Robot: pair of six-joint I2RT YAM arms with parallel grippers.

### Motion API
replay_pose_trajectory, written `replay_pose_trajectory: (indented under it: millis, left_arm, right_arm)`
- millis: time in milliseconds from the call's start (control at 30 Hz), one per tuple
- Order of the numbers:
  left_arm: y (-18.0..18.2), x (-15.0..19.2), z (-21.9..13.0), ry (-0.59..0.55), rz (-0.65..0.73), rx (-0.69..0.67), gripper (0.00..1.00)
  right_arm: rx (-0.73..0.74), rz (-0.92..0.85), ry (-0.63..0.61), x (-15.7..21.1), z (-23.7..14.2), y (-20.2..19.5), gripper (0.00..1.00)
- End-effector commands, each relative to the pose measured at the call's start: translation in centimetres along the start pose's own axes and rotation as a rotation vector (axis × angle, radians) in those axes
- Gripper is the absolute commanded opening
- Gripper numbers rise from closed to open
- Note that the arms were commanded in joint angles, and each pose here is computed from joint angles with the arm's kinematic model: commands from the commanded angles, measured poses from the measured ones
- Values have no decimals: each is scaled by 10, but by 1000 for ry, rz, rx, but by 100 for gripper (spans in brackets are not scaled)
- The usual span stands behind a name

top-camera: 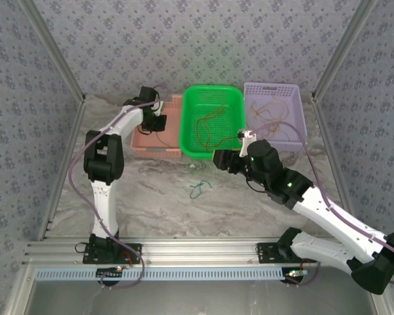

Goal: Untangle the cables

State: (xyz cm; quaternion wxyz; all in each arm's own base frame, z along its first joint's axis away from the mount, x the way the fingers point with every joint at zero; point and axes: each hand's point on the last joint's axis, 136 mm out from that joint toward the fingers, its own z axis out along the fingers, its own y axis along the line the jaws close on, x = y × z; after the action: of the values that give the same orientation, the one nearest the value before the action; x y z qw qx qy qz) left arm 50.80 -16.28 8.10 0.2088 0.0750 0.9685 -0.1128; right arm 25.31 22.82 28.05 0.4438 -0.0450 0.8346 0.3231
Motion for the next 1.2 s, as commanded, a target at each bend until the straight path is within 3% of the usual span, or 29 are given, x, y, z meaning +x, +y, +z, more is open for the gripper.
replay_pose_trajectory:
  millis: [0,533,1167]
  left_arm:
    - [-19,-10,-27,-34,22,45,0]
    - [-72,-8,-52,-30,144,225,0]
    - [-88,13,-64,67,18,439,0]
  right_arm:
    - [19,5,-7,0,-2,-3,63]
    - [37,2,14,7,9,-7,63]
    - [47,-1,24,14,12,-11,63]
